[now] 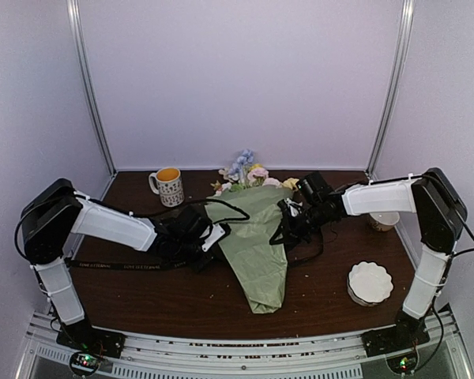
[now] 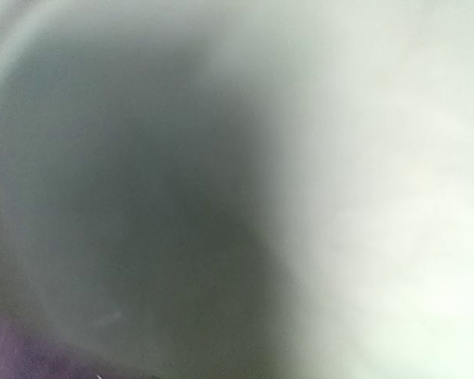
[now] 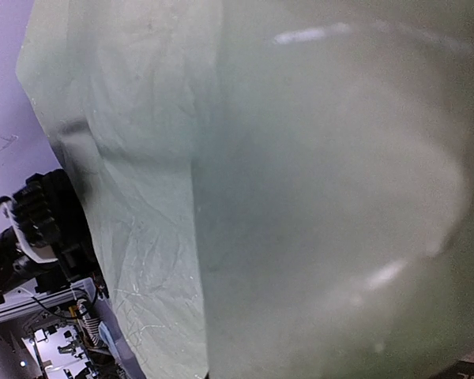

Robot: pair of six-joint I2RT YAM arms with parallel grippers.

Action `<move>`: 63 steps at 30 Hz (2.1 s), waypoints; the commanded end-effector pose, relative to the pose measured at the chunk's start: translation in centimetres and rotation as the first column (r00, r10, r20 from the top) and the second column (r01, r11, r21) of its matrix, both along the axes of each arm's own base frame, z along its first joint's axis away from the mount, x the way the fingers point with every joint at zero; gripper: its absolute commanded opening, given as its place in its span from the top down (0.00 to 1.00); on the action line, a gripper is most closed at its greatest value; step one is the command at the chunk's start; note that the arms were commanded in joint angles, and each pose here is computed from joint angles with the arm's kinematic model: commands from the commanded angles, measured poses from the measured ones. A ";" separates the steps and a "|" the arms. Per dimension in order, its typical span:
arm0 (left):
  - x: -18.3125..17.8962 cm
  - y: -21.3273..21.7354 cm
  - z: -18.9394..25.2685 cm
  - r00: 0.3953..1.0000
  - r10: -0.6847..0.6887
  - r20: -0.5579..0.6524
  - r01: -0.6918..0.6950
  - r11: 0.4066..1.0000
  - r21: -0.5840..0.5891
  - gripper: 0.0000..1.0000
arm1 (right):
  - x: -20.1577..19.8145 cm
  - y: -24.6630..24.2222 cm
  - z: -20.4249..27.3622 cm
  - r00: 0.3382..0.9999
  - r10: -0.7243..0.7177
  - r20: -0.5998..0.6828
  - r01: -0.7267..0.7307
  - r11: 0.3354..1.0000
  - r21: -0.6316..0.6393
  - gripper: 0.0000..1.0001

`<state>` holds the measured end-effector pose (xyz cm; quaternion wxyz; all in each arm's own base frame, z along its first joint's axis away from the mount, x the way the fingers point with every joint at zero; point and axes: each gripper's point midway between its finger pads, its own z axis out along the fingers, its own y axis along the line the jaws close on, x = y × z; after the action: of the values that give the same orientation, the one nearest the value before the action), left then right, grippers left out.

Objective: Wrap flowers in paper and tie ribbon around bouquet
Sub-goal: Place the folded bouquet at the center of the board, then pick up the left side of the ribbon at the corner of the board.

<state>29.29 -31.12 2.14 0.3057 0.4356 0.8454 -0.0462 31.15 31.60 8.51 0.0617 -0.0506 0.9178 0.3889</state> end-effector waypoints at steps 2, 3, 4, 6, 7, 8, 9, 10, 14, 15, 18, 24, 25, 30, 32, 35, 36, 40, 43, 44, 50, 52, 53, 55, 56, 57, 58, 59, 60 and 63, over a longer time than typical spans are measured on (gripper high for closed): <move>-1.1 -0.7 3.6 0.999 0.006 -0.050 -0.013 0.991 -0.136 0.39 | 0.2 -1.1 -1.8 1.000 -0.006 0.017 0.007 0.998 -0.064 1.00; -1.2 -0.5 4.8 0.999 0.018 -0.036 -0.024 0.985 -0.172 0.32 | 0.1 -1.2 -1.9 1.000 -0.007 0.018 0.009 0.998 -0.070 1.00; -1.2 -0.1 5.9 0.999 0.042 -0.023 -0.046 0.978 -0.201 0.26 | 0.2 -1.3 -2.0 1.000 -0.006 0.023 0.008 0.997 -0.074 1.00; -0.8 1.4 7.8 0.993 0.118 -0.018 -0.119 0.960 -0.254 0.21 | 0.1 -1.4 -2.2 1.000 -0.003 0.026 0.005 0.996 -0.086 1.00; -0.6 2.4 8.5 0.986 0.167 -0.023 -0.166 0.947 -0.275 0.20 | 0.1 -1.5 -2.3 1.000 -0.003 0.028 0.005 0.996 -0.089 1.00; -0.1 3.7 9.1 0.972 0.232 -0.038 -0.233 0.925 -0.300 0.20 | 0.0 -1.5 -2.5 1.000 -0.002 0.026 0.005 0.996 -0.091 1.00; 0.4 5.2 9.6 0.949 0.308 -0.071 -0.313 0.890 -0.331 0.20 | -0.1 -1.6 -2.6 1.000 -0.001 0.025 0.003 0.996 -0.091 1.00; 0.8 6.8 9.9 0.924 0.370 -0.099 -0.381 0.857 -0.348 0.20 | -0.1 -1.6 -2.7 1.000 -0.001 0.023 0.003 0.996 -0.090 1.00; 1.2 13.4 10.7 0.779 0.603 -0.169 -0.612 0.676 -0.410 0.21 | -0.3 -1.6 -3.0 1.000 -0.003 0.023 0.005 0.996 -0.090 1.00; 0.8 15.1 10.6 0.729 0.662 -0.175 -0.665 0.622 -0.413 0.18 | -0.3 -1.6 -3.0 1.000 -0.004 0.024 0.007 0.996 -0.089 1.00; -0.9 20.9 9.5 0.522 0.833 -0.185 -0.815 0.424 -0.395 0.08 | -0.3 -1.6 -3.0 1.000 -0.007 0.031 0.010 0.996 -0.088 1.00; -3.2 27.3 7.2 0.212 0.952 -0.219 -0.956 0.155 -0.250 0.07 | -0.4 -1.7 -3.1 0.999 -0.003 0.039 0.006 0.996 -0.093 1.00; -3.2 27.7 7.0 0.183 0.960 -0.212 -0.967 0.136 -0.217 0.06 | -0.4 -1.7 -3.1 0.999 -0.002 0.039 0.006 0.996 -0.092 1.00; -4.1 31.5 4.7 -0.038 0.983 -0.181 -0.996 -0.052 -0.071 0.03 | -0.6 -1.5 -3.1 0.999 0.001 0.041 0.002 0.996 -0.085 1.00; -4.4 33.0 3.3 -0.119 0.971 -0.208 -0.990 -0.132 -0.051 0.03 | -0.6 -1.4 -3.0 0.999 0.004 0.047 -0.001 0.997 -0.081 1.00; -4.9 35.0 2.2 -0.207 0.956 -0.210 -0.975 -0.218 -0.031 0.03 | -0.7 -1.4 -2.9 0.999 0.005 0.053 -0.001 0.997 -0.080 1.00; -5.0 35.5 1.8 -0.229 0.948 -0.222 -0.971 -0.240 -0.021 0.03 | -0.7 -1.4 -3.0 0.999 0.005 0.053 -0.001 0.997 -0.079 1.00; -4.7 36.4 0.9 -0.278 0.912 -0.301 -0.957 -0.291 0.002 0.09 | -0.8 -1.5 -3.3 0.999 0.007 0.051 -0.003 0.997 -0.080 1.00; -4.7 36.7 0.5 -0.322 0.884 -0.338 -0.942 -0.334 0.022 0.07 | -0.7 -1.3 -3.3 0.999 0.009 0.051 -0.005 0.997 -0.074 1.00; -4.9 36.5 0.3 -0.337 0.871 -0.357 -0.936 -0.350 0.032 0.07 | -0.7 -1.3 -3.3 0.999 0.007 0.050 -0.004 0.997 -0.071 1.00; -6.2 34.7 -1.3 -0.409 0.795 -0.447 -0.908 -0.405 0.111 0.24 | -0.8 -1.0 -3.2 0.999 -0.001 0.050 0.003 0.999 -0.043 1.00; -6.7 34.7 -1.5 -0.446 0.775 -0.448 -0.890 -0.437 0.131 0.26 | -0.9 -1.0 -3.2 0.999 -0.002 0.052 0.004 0.999 -0.038 1.00; -6.9 34.5 -1.6 -0.462 0.765 -0.449 -0.882 -0.448 0.145 0.29 | -0.9 -1.0 -3.2 0.999 -0.001 0.053 0.003 0.999 -0.037 1.00; -7.2 34.3 -1.8 -0.503 0.733 -0.457 -0.858 -0.485 0.168 0.41 | -0.9 -0.9 -3.1 0.998 0.005 0.058 -0.003 0.999 -0.032 1.00; -7.2 34.1 -1.9 -0.512 0.724 -0.462 -0.853 -0.492 0.174 0.50 | -1.0 -0.9 -3.0 0.998 0.009 0.059 -0.008 1.000 -0.030 1.00; -7.2 33.9 -1.9 -0.515 0.721 -0.464 -0.851 -0.495 0.175 0.56 | -1.0 -0.9 -3.2 0.998 0.011 0.059 -0.010 0.999 -0.031 1.00; -7.2 33.7 -2.0 -0.517 0.720 -0.463 -0.850 -0.496 0.178 0.61 | -0.9 -0.9 -3.2 0.998 0.014 0.059 -0.012 0.999 -0.030 1.00; -7.3 33.5 -2.1 -0.521 0.719 -0.460 -0.849 -0.493 0.189 0.63 | -0.9 -0.8 -3.3 0.998 0.014 0.057 -0.013 1.000 -0.028 1.00; -7.6 33.4 -2.1 -0.530 0.716 -0.454 -0.844 -0.496 0.204 0.63 | -1.0 -0.7 -3.5 0.999 0.015 0.050 -0.014 1.000 -0.026 1.00; -9.3 33.2 -2.4 -0.565 0.700 -0.437 -0.824 -0.512 0.245 0.63 | -1.1 -0.5 -3.6 0.999 0.022 0.039 -0.022 1.000 -0.013 1.00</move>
<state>22.97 4.00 1.33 0.1264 -0.5604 0.8176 0.0379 30.55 30.54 5.10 0.0844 -0.0614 0.9233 0.3695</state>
